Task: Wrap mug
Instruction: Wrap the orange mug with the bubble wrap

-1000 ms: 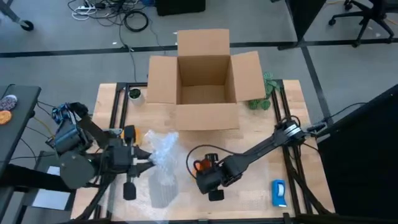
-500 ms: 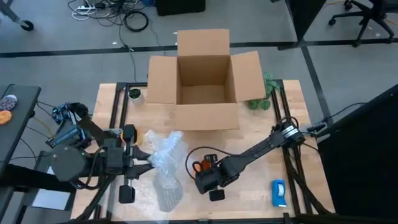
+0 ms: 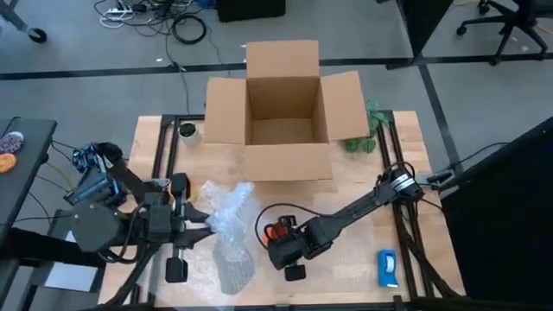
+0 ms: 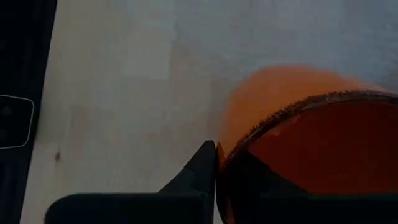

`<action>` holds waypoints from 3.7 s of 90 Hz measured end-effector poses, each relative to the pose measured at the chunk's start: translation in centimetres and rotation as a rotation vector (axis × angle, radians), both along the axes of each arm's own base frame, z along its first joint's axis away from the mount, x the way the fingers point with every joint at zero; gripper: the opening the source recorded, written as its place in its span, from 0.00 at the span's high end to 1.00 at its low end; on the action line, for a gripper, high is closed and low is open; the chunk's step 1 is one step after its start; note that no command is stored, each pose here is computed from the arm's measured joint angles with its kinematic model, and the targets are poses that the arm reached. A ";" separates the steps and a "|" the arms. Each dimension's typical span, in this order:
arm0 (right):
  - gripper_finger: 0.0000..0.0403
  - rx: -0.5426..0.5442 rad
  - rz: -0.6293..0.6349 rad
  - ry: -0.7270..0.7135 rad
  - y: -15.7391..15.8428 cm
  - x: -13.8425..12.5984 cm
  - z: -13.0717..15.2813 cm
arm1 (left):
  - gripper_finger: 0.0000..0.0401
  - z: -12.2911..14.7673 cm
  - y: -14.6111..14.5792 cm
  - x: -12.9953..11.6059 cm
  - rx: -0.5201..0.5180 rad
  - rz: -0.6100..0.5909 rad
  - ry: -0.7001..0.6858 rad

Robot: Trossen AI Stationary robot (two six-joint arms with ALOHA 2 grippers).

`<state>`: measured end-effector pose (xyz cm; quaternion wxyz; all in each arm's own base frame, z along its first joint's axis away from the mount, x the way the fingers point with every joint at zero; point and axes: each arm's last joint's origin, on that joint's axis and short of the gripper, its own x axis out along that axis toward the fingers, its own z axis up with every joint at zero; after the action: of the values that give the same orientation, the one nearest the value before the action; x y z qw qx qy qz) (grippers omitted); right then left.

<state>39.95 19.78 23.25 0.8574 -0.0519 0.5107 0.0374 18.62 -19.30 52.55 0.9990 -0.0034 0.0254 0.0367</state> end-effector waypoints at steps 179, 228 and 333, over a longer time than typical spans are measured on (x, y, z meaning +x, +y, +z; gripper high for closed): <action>1.00 -0.416 -0.685 0.136 7.8 -14.8 -4.9 | 0.95 -19.1 -1.0 4.6 0.026 0.009 0.513; 1.00 -0.477 -0.817 0.080 7.4 -13.7 -8.1 | 0.95 -22.6 1.6 7.1 -0.042 0.041 0.550; 0.61 -0.193 -0.824 0.209 7.6 -10.0 -7.4 | 0.95 -22.5 1.0 8.2 0.022 0.030 0.445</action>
<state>29.92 27.37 15.87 0.7354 0.0803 0.5741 -0.3509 26.78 -18.26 30.04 0.9680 0.0154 0.2450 0.0516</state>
